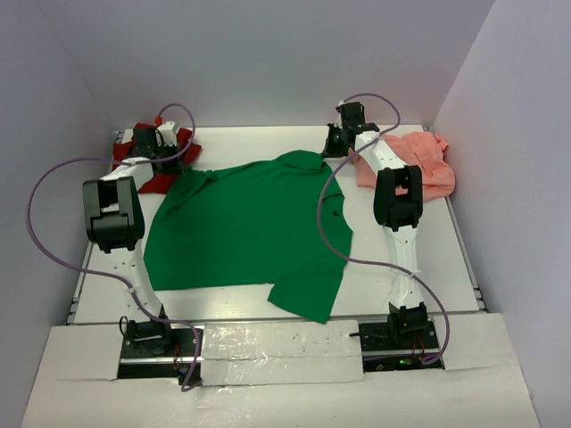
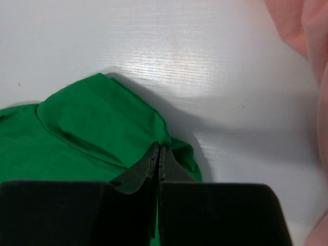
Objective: Fold and stack the t-shirts
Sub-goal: Flatten the tshirt out, then fold the tshirt
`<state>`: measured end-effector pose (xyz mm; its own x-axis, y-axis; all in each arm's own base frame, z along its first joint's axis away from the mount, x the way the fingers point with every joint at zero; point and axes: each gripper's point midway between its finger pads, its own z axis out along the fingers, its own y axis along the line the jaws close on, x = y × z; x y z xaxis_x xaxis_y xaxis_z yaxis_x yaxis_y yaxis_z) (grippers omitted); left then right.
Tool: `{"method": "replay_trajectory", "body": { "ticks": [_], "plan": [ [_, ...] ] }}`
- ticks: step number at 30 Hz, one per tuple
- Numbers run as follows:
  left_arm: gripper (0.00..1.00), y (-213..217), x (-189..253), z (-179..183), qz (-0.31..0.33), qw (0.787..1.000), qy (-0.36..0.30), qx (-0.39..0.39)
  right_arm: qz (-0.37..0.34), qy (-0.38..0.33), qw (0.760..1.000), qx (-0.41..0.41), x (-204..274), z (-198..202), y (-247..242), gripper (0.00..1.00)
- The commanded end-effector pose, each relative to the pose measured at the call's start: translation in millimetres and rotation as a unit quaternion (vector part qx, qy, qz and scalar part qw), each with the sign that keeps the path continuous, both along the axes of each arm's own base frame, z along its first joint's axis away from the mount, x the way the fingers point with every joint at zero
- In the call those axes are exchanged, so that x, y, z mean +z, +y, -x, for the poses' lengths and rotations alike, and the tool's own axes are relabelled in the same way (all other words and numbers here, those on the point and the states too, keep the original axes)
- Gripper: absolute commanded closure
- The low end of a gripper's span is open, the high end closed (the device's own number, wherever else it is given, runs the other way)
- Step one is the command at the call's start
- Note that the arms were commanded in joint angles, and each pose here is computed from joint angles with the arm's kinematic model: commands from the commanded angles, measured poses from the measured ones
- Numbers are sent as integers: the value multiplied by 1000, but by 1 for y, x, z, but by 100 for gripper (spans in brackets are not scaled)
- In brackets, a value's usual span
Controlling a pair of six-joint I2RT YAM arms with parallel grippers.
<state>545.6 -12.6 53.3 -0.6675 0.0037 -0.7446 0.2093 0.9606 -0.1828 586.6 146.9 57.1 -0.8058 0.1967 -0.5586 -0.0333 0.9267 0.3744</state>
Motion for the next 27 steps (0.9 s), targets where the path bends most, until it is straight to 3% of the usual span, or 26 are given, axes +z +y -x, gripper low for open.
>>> {"method": "replay_trajectory", "body": {
  "ticks": [1,20,27],
  "plan": [
    [100,-5,17,-10,1,1000,-26,-10,3,-38,999,-2,34,-5,-5,100],
    [100,14,94,-3,-27,989,-141,46,50,-73,996,0,53,13,-18,100],
    [100,13,110,6,-27,986,-158,44,85,-122,989,-12,89,9,-32,100]
  ]
}}
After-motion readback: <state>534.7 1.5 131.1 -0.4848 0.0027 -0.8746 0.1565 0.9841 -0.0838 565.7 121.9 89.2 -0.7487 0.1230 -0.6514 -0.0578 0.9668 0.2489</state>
